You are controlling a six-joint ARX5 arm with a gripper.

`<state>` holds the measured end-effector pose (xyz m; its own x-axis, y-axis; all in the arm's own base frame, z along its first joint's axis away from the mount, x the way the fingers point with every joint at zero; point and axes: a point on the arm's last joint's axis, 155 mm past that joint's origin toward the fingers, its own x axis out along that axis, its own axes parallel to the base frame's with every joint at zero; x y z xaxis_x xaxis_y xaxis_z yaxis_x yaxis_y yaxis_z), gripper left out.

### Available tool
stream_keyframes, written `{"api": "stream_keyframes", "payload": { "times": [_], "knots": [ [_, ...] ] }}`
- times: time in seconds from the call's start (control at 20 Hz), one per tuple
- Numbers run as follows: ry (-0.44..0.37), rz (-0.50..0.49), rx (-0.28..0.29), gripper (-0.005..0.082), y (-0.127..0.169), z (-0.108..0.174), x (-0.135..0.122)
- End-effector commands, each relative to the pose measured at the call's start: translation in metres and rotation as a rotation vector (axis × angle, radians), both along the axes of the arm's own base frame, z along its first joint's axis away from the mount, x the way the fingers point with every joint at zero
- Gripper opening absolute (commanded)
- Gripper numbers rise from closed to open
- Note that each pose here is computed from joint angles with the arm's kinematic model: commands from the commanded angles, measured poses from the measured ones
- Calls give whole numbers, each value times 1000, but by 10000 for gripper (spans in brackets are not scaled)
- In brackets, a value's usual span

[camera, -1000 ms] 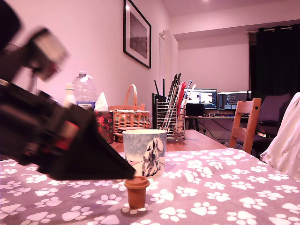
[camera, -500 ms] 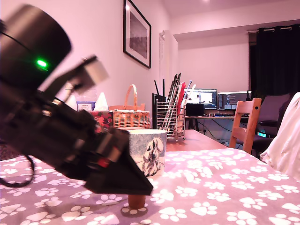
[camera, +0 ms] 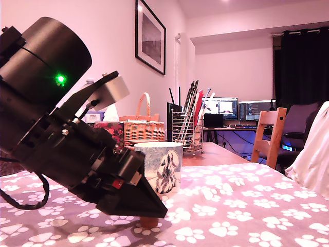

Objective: Pick up the coffee capsules on the table and drop them inside the coffee cup

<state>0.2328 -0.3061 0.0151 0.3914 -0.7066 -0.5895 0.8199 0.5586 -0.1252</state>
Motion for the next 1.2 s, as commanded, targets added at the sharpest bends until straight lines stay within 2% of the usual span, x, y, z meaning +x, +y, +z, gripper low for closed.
{"api": "stream_keyframes", "payload": {
  "times": [0.0, 0.15, 0.3, 0.55, 0.65, 0.8, 1.0, 1.15],
  "knots": [
    [-8, -9, 0, 263, -3, 0, 1],
    [-35, -11, -31, 263, -8, 9, 5],
    [-93, -21, -105, 263, -23, 34, 15],
    [-177, -10, -191, 263, -45, 80, 43],
    [-211, 5, -204, 263, -47, 96, 58],
    [-221, 56, -186, 263, -37, 107, 86],
    [-204, 143, -146, 263, -8, 111, 121],
    [-147, 148, -125, 263, 3, 104, 126]
  ]
}}
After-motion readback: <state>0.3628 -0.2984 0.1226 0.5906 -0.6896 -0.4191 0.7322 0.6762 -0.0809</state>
